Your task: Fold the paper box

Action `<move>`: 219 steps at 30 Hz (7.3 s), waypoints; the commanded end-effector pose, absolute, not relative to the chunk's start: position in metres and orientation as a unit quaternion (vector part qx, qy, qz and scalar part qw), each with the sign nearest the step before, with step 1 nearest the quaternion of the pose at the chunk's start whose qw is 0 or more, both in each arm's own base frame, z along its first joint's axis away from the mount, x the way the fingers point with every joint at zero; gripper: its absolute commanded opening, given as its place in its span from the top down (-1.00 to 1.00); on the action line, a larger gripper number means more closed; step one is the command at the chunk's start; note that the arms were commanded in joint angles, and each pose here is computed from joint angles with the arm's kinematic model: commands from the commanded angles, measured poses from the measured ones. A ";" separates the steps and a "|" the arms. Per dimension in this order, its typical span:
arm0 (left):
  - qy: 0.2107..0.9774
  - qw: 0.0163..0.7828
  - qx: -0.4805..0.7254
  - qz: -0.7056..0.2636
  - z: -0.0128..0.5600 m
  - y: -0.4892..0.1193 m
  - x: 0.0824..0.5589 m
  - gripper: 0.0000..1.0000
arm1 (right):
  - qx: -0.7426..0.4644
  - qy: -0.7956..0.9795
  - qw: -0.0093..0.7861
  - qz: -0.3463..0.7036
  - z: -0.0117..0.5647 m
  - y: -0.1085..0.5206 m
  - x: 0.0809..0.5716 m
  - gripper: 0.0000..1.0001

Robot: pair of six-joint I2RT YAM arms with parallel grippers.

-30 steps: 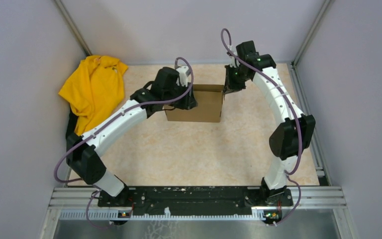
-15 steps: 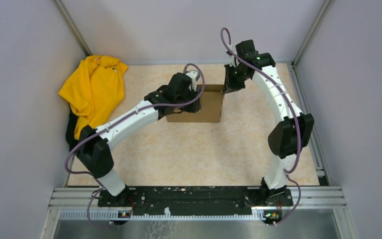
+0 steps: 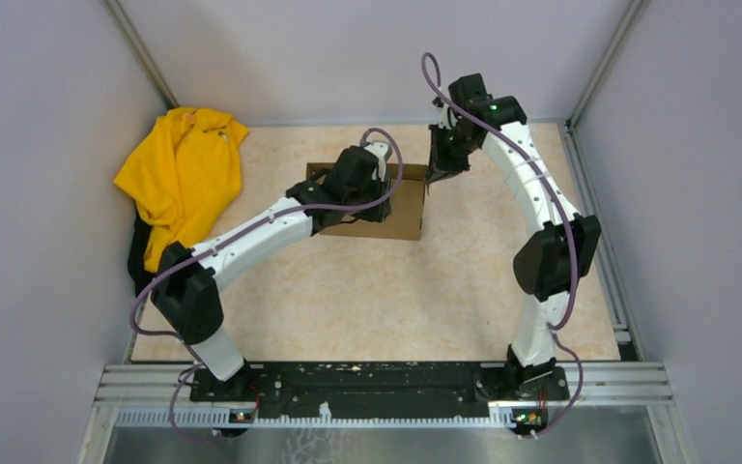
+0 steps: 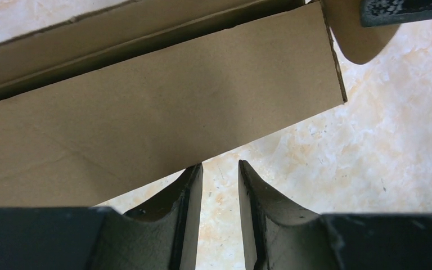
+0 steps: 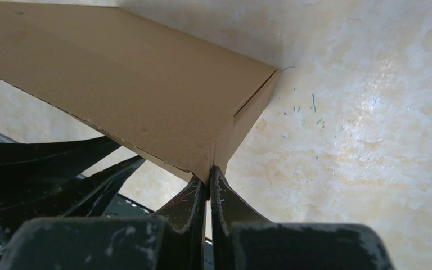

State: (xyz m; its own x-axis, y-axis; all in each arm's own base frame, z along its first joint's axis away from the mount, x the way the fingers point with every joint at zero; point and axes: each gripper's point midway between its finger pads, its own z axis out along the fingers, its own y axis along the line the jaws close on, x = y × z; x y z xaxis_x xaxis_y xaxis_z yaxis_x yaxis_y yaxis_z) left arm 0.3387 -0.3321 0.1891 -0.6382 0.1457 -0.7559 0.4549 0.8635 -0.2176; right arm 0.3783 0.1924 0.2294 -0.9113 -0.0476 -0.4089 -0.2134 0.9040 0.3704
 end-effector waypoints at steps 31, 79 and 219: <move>0.856 0.448 0.177 -0.190 0.250 -0.304 0.329 0.15 | -0.110 0.956 0.248 0.113 0.244 0.175 0.414 1.00; 0.854 0.482 0.170 -0.098 0.224 -0.285 0.393 0.09 | -0.205 0.917 0.334 0.079 0.245 0.192 0.450 1.00; 0.842 0.507 0.154 -0.097 0.253 -0.291 0.353 -0.15 | -0.111 0.944 0.290 0.115 0.207 0.187 0.398 1.00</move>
State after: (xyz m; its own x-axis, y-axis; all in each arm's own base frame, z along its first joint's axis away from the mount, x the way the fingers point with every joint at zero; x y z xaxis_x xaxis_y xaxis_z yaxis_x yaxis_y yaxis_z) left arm 0.3696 -0.3065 0.2168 -0.4603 0.1598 -0.8733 0.3448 0.9386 -0.0099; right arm 0.4196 0.1883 0.2276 -0.7546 -0.1004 -0.6485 -0.2688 0.9488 0.1659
